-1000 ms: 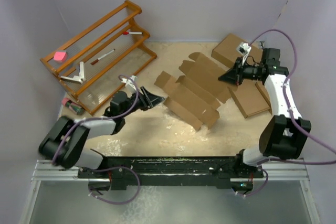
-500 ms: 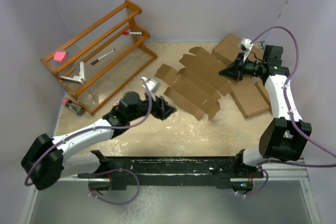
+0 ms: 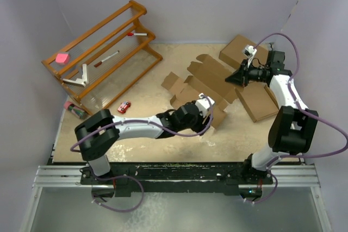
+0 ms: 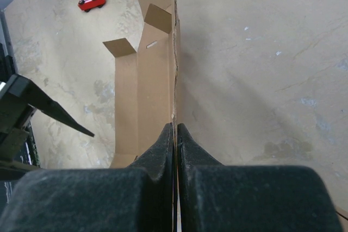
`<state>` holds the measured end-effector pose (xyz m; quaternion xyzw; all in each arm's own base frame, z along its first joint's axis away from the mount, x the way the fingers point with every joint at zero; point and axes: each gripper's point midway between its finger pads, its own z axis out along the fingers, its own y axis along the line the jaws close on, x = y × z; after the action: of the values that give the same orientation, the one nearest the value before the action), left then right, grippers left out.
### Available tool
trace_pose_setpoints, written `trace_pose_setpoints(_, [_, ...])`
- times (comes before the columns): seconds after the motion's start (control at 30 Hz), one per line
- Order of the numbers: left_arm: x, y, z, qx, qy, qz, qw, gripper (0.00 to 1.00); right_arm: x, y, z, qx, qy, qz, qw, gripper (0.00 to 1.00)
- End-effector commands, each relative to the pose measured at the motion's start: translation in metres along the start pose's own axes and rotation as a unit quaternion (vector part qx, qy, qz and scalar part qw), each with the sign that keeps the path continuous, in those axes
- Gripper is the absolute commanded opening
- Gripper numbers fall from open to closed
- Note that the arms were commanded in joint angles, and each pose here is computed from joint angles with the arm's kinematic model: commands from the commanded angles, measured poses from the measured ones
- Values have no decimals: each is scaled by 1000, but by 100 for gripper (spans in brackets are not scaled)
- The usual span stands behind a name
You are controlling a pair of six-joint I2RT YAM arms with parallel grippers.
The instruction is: Fold the paper box
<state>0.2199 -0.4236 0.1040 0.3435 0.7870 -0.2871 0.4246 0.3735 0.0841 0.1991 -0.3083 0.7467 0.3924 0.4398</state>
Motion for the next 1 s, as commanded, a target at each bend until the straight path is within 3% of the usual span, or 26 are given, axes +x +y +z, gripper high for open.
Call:
trace_pose_setpoints(0.0, [-11,-3,14,-34,13,-23,999,70,-10,6,-3,-9,-12,-16,1000,0])
trace_pose_setpoints(0.27, [9,-8,34,-44,51,-46,997,69,-9,8,-3,-16,-13,-11,1000,0])
trace_pose_setpoints(0.47, [25,3,47,-100,82,-39,991,70,-9,10,-3,-18,-14,-10,1000,0])
trace_pose_setpoints(0.77, [32,13,58,-145,90,-28,985,68,-9,12,-3,-21,-15,-8,1000,0])
trace_pose_setpoints(0.97, [19,13,47,-151,74,-43,985,61,-7,12,-3,-21,-14,-5,1000,0])
